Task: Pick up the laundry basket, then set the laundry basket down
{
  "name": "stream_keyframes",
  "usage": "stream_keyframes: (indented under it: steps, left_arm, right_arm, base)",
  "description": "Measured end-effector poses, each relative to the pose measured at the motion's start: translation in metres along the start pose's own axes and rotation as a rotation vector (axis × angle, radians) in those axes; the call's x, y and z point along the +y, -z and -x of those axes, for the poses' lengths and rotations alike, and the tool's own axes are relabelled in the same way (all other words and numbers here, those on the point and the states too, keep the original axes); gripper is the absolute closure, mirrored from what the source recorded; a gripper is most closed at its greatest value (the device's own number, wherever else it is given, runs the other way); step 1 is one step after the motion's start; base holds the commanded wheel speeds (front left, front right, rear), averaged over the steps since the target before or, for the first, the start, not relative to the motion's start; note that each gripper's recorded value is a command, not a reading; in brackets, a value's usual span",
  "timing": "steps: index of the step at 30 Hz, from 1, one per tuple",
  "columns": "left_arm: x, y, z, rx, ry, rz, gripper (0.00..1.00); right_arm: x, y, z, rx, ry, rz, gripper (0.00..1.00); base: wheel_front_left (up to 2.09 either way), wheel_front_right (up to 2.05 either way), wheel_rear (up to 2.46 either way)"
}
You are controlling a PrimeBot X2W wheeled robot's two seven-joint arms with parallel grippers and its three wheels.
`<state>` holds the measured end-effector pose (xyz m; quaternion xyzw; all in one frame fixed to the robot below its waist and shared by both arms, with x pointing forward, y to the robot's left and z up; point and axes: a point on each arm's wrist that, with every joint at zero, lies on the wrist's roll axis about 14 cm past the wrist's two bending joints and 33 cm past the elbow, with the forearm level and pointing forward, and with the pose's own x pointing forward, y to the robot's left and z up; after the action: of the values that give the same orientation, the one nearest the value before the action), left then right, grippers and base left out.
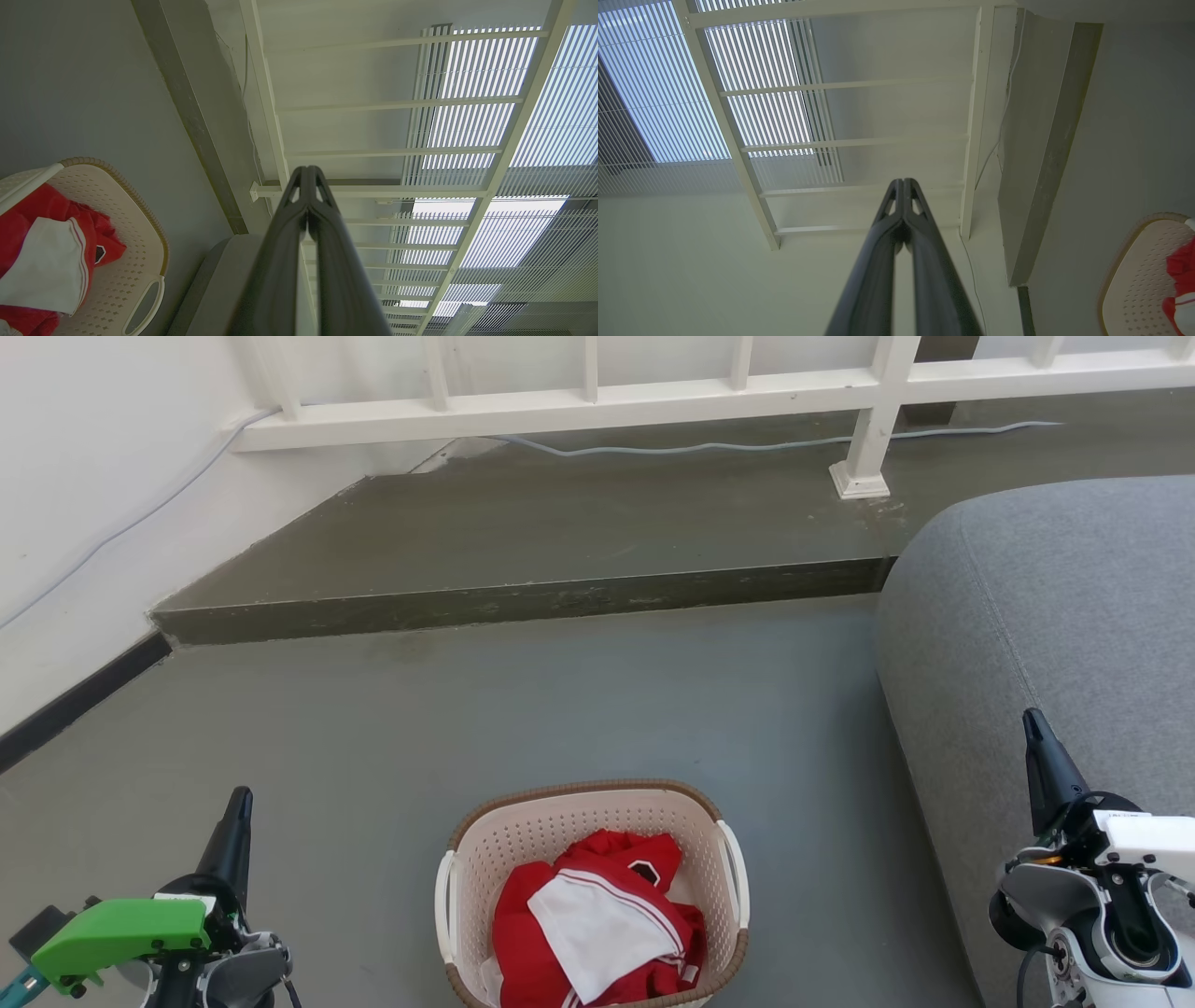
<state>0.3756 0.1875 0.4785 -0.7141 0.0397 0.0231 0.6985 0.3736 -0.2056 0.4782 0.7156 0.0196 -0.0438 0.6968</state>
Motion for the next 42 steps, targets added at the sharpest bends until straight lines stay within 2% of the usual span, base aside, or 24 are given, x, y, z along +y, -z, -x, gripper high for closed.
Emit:
stream_keyframes:
  steps: [2,3,5,6,7,8,17,27,42]
  left_arm:
    - [0.0,0.0,0.0,0.0,0.0,0.0,1.0]
    - [0.0,0.0,0.0,0.0,0.0,0.0,0.0]
    - [0.008,0.001,0.002,0.001,-0.023,0.005,0.0]
    - [0.015,0.002,0.005,0.001,-0.043,0.01,1.0]
    - [0.022,0.003,0.008,0.0,-0.065,0.015,1.0]
    - [0.028,0.004,0.011,0.0,-0.082,0.02,0.0]
    - [0.029,0.005,0.012,-0.009,-0.084,0.025,0.0]
    - [0.024,0.009,0.01,-0.013,-0.071,-0.02,0.0]
    - [0.013,0.012,0.005,-0.011,-0.039,-0.199,0.0]
  right_arm:
    - [0.0,0.0,0.0,0.0,0.0,0.0,1.0]
    - [0.0,0.0,0.0,0.0,0.0,0.0,0.0]
    - [-0.008,0.001,0.003,-0.001,0.024,-0.007,0.0]
    - [-0.016,0.002,0.006,-0.001,0.046,-0.012,1.0]
    - [-0.024,0.003,0.01,-0.002,0.07,-0.019,1.0]
    - [-0.031,0.005,0.014,-0.003,0.089,-0.024,0.0]
    - [-0.028,0.006,0.014,-0.009,0.08,-0.027,0.0]
    - [-0.021,0.008,0.012,-0.016,0.057,-0.018,0.0]
    - [-0.007,0.014,0.008,-0.001,0.016,0.166,0.0]
  base:
    - [0.0,0.0,0.0]
    - [0.0,0.0,0.0]
    - [0.0,0.0,0.0]
    - [0.0,0.0,0.0]
    - [0.0,0.0,0.0]
    - [0.0,0.0,0.0]
    - [0.0,0.0,0.0]
    - [0.0,0.0,0.0]
    - [0.0,0.0,0.0]
